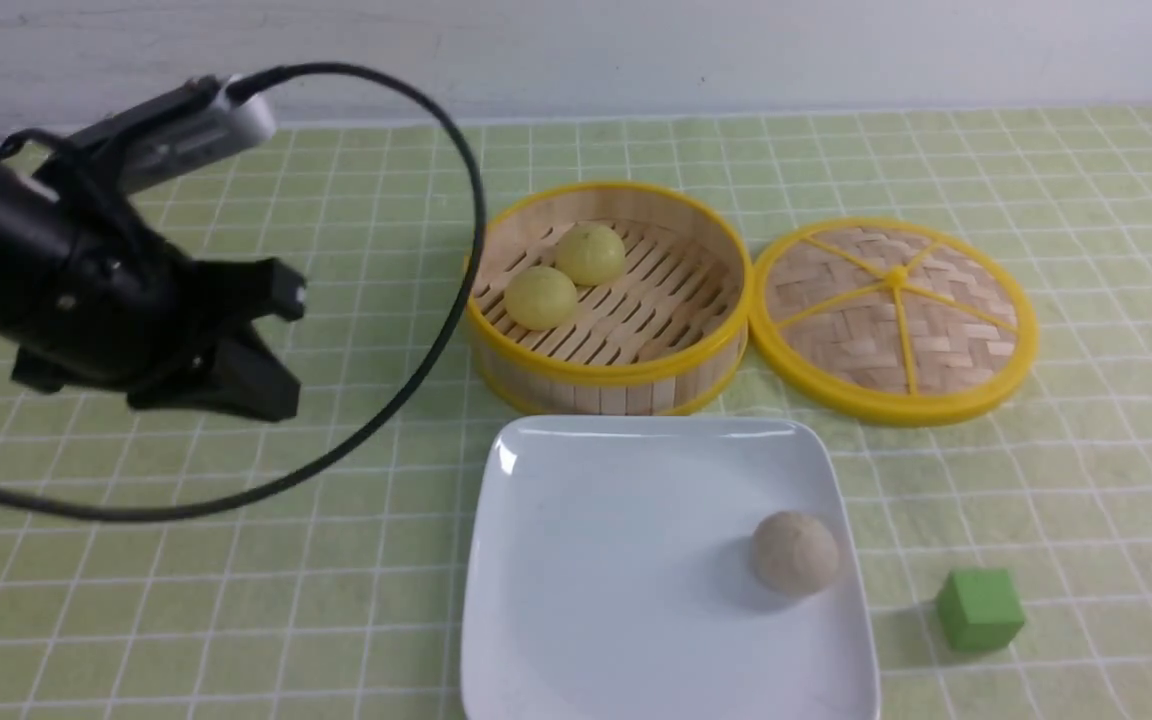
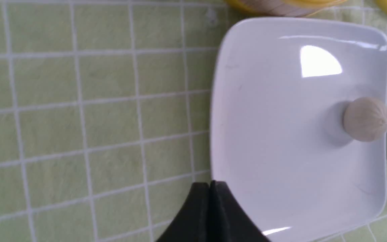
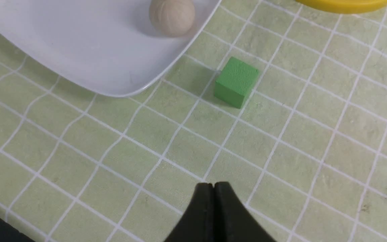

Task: Put the steamed buns into the plate on the green tablecloth.
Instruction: 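Reach into the bamboo steamer and grasp a bun with the left gripper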

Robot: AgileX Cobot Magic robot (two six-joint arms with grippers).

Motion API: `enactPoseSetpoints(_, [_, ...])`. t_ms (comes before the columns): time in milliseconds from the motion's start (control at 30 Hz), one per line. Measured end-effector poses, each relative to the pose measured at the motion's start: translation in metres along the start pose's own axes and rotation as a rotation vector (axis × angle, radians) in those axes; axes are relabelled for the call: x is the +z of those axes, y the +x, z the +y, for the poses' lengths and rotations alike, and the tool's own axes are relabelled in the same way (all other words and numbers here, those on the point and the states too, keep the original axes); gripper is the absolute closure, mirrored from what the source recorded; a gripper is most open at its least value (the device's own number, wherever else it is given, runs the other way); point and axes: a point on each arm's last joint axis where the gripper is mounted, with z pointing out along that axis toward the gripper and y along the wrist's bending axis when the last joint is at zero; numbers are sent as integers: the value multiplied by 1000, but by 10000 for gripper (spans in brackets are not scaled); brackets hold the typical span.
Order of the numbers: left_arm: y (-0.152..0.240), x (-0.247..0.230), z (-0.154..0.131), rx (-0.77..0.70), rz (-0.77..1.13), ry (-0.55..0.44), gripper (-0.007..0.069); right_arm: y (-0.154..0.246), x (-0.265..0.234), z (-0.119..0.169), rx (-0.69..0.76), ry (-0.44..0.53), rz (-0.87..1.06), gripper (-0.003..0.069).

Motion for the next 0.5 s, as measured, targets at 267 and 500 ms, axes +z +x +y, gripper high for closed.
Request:
enactPoseSetpoints(267, [-59,50,-67,129,23,-29,546,6,16,0,1,1,-34,664])
enactPoseSetpoints(500, [-106,120,-88,199,70,-125,251,4,16,0,1,1,-56,661])
